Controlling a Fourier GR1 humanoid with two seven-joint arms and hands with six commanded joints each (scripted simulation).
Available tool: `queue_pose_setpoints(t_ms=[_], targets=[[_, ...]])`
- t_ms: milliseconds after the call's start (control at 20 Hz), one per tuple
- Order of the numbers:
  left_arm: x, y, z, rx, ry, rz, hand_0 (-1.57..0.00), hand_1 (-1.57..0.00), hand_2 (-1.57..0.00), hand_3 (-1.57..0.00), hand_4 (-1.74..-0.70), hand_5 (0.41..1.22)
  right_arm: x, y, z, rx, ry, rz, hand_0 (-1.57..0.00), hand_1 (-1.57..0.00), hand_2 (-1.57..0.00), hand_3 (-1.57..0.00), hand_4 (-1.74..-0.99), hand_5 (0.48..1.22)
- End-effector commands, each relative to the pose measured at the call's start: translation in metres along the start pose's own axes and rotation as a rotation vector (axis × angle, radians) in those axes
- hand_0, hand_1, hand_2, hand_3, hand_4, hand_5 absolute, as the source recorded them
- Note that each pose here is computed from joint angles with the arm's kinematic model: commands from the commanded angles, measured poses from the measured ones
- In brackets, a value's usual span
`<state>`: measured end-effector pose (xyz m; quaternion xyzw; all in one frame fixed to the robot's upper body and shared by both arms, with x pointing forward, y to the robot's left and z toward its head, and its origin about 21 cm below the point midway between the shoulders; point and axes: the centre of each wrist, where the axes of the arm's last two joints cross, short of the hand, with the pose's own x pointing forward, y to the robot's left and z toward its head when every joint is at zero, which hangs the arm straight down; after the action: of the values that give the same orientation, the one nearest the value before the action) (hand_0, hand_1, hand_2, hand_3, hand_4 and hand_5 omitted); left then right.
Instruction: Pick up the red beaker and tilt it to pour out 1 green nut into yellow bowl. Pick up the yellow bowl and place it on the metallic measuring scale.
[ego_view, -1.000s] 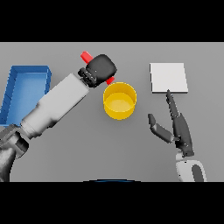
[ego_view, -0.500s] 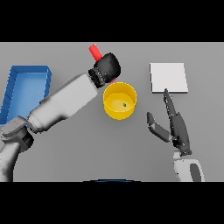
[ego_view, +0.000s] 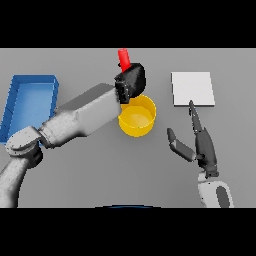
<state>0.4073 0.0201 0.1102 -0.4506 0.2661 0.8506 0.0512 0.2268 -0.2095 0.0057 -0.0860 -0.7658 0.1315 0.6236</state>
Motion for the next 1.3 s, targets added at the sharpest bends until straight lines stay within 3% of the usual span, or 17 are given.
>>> queue_pose_setpoints(t_ms=[0, 250, 350, 550, 650, 700, 800, 950, 1100, 1250], targets=[[0.000, 0.002, -0.001, -0.008, -0.004, -0.041, -1.57, -1.57, -1.57, -1.57, -1.73, 1.221, 0.000, 0.002, 0.000, -0.001, -0.003, 0.002, 0.00, 0.00, 0.00, 0.00, -1.061, 0.671], [-0.003, 0.022, -0.006, -0.046, -0.005, -0.123, -1.57, -1.57, -1.57, -1.57, -1.73, 1.221, -0.003, 0.004, 0.004, 0.000, -0.002, 0.008, 0.00, 0.00, 0.00, 0.00, -1.035, 0.685], [-0.024, 0.023, -0.004, 0.008, 0.001, -0.092, -1.57, -1.57, -1.57, -1.57, -1.73, 1.221, 0.000, 0.003, -0.001, 0.004, 0.000, 0.005, 0.00, 0.00, 0.00, 0.00, -1.035, 0.684], [-0.082, 0.031, 0.009, 0.019, 0.111, -0.016, -1.57, -1.57, -1.57, -1.57, -1.73, 1.221, -0.001, -0.002, -0.003, -0.005, -0.008, 0.041, 0.00, 0.00, 0.00, 0.00, -1.023, 0.682], [-0.111, 0.031, 0.018, 0.010, 0.181, 0.066, -1.57, -1.57, -1.57, -1.02, -1.73, 1.221, 0.000, 0.001, 0.000, -0.001, -0.006, 0.026, 0.00, 0.00, 0.00, 0.00, -1.028, 0.680], [-0.127, 0.024, 0.025, 0.042, 0.203, 0.133, -1.57, -1.57, -1.57, -1.13, -1.73, 1.221, 0.001, -0.001, 0.000, -0.006, -0.007, 0.032, 0.00, 0.00, 0.00, 0.00, -1.018, 0.680], [-0.160, 0.013, 0.040, 0.031, 0.266, 0.301, -1.57, -1.57, -1.57, -1.29, -1.73, 1.221, 0.004, -0.001, -0.001, -0.006, -0.023, 0.016, 0.00, 0.00, 0.00, 0.00, -1.001, 0.683], [-0.193, -0.014, 0.061, 0.034, 0.416, 0.586, -1.57, -1.57, -1.57, -1.43, -1.73, 1.221, -0.001, 0.002, 0.000, -0.003, -0.011, 0.018, 0.00, 0.00, 0.00, 0.00, -0.990, 0.672], [-0.217, -0.063, 0.087, 0.063, 0.576, 0.858, -1.57, -1.57, -1.57, -1.45, -1.74, 1.221, -0.001, 0.004, -0.003, -0.002, 0.000, -0.003, 0.00, 0.00, 0.00, 0.00, -1.006, 0.669], [-0.218, -0.115, 0.107, 0.113, 0.728, 1.104, -1.57, -1.57, -1.57, -1.45, -1.74, 1.221, 0.001, 0.008, -0.005, 0.003, -0.012, -0.034, 0.00, 0.00, 0.00, 0.00, -0.996, 0.664]])
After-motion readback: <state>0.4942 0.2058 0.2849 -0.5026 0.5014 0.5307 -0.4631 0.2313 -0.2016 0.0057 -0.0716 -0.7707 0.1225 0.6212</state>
